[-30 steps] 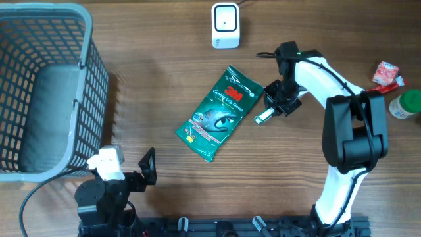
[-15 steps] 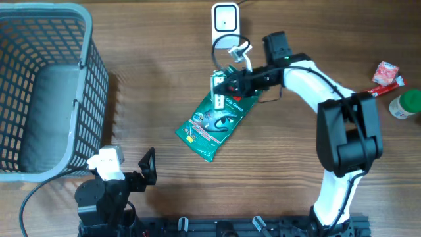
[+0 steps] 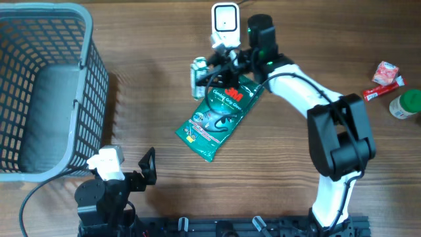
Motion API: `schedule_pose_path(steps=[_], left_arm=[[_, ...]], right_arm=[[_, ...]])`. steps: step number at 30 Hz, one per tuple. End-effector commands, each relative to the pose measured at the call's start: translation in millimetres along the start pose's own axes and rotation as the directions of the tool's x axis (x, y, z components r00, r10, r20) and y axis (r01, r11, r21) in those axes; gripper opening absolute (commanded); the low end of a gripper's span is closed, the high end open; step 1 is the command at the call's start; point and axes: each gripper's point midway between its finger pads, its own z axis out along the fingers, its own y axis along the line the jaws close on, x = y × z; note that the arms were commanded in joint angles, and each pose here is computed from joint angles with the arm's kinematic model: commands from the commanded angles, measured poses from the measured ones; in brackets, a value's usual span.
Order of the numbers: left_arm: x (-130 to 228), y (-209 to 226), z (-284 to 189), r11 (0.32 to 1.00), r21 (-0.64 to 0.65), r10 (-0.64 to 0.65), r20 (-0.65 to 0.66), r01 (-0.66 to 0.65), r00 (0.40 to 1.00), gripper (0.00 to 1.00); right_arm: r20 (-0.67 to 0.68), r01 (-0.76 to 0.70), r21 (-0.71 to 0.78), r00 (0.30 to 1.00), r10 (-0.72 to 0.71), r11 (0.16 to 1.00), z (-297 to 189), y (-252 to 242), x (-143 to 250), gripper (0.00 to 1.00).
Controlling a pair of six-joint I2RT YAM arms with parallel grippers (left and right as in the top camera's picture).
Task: Scan the item barcode
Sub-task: 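Hold the Axe box up to the white scanner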
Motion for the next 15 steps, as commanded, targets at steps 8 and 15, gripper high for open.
schedule_pose_path(steps=[8, 15], left_arm=[[1, -2, 0, 1.0, 0.015, 0.0, 0.002, 0.0, 1.0, 1.0], [1, -2, 0, 1.0, 0.015, 0.0, 0.002, 0.0, 1.0, 1.0]], right_arm=[[0.092, -0.833, -0.022, 0.55, 0.83, 0.554, -51, -1, 23, 0.04], [0.026, -0.611, -0.115, -0.79, 0.613, -0.783, -56, -6, 30, 0.04]])
